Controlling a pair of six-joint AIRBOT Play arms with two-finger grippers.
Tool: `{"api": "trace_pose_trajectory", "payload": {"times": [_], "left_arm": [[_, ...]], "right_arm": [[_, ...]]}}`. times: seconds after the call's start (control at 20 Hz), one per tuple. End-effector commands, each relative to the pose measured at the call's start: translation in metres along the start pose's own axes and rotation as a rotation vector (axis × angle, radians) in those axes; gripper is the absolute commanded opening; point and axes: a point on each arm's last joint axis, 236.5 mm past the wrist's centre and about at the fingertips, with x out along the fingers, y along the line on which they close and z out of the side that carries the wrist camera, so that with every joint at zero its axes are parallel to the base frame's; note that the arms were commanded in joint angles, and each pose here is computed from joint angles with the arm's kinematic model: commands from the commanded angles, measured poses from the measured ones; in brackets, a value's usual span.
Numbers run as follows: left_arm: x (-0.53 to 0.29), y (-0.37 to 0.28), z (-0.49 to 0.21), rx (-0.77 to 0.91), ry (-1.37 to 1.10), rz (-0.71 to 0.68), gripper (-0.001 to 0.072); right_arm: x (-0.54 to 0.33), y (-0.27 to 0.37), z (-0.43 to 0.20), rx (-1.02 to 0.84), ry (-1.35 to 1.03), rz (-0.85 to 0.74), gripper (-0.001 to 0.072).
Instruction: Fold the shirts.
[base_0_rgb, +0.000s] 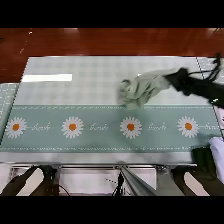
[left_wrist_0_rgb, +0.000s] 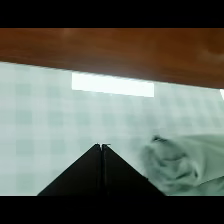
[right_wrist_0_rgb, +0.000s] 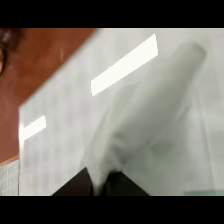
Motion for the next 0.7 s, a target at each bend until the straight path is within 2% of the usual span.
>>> {"api": "trace_pose_trajectory", "payload": {"times": [0.0, 0.25, 0.4, 0.65], "left_arm": [[0.031, 0.001, -0.01, -0.024, 0.059, -0.041, 0.0021], [0.074, -0.019, -0.017, 0.036, 0.084, -0.107, 0.0021], [0.096, -0.019, -0.022, 0.067, 0.096, -0.119, 0.0021], [0.125, 0.001, -0.039, 0.043, 0.16, -0.115, 0.002]], "right_arm": [[-0.106, 0.011, 0.036, -0.119, -0.056, -0.228, 0.004], [-0.26, -0.071, 0.045, -0.084, -0.095, -0.834, 0.0039], [-0.351, -0.123, 0.019, 0.076, -0.067, -1.216, 0.0038], [-0.436, -0.138, -0.027, 0.316, -0.036, -1.554, 0.0039]]}}
